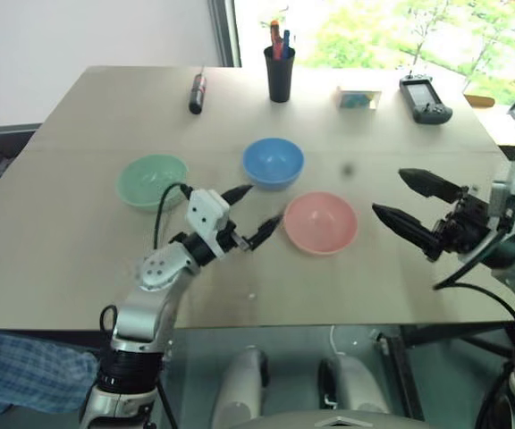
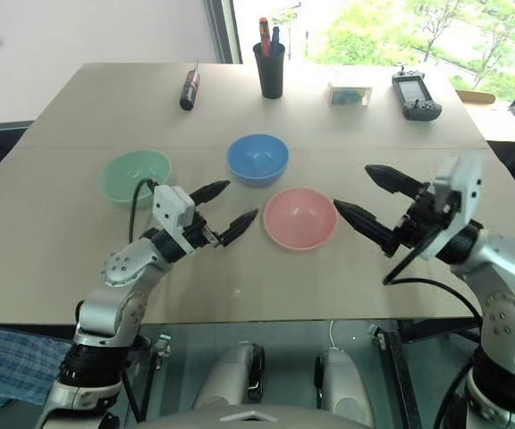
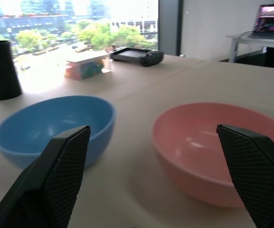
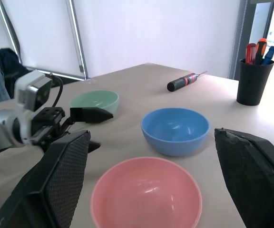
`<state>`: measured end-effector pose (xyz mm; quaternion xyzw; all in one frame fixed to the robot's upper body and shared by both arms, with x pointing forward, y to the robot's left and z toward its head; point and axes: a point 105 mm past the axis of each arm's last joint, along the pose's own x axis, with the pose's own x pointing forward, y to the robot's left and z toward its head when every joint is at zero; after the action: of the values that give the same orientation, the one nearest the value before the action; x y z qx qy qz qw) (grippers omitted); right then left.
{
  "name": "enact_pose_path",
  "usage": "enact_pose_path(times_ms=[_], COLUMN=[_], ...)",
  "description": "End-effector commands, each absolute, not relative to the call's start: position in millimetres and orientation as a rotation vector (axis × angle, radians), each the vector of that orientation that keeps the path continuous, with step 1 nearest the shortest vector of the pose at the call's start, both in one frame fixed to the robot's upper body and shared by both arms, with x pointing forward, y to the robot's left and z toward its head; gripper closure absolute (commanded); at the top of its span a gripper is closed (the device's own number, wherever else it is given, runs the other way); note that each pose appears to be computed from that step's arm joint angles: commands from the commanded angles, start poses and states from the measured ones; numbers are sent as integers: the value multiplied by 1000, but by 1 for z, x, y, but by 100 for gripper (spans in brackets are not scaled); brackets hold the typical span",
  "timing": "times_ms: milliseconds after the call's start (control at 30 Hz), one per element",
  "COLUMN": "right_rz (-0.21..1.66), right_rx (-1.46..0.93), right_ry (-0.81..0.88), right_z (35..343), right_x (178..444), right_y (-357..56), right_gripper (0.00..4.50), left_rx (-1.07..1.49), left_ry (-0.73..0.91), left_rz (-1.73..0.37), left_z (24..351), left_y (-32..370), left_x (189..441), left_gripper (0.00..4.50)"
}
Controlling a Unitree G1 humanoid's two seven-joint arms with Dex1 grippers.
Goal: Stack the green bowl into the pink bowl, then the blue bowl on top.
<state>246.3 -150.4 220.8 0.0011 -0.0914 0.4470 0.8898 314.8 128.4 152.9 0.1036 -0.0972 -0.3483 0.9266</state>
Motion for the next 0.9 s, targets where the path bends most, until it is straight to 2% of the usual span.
enact_pose_path(times_ms=[33, 333, 567, 800, 900], right_rz=[978, 1115, 1126, 1113, 1108], right_rx=[-54, -193, -218, -229, -235], right_ry=[-275, -245, -227, -239, -240], right_z=[233, 223, 214, 214, 212], right_x=[233, 222, 227, 232, 233], right_y=[-147, -134, -134, -135, -136], right_gripper=[10, 10, 10, 10, 10], left_rx=[317, 490, 623, 629, 644], left_ry=[-231, -153, -79, 39, 132], left_rz=[-616, -369, -215, -71, -75], left_z=[165, 168, 169, 161, 143], left_y=[146, 192, 218, 254, 266], left_x=[323, 337, 336, 337, 338], left_gripper=[0, 0, 0, 0, 0])
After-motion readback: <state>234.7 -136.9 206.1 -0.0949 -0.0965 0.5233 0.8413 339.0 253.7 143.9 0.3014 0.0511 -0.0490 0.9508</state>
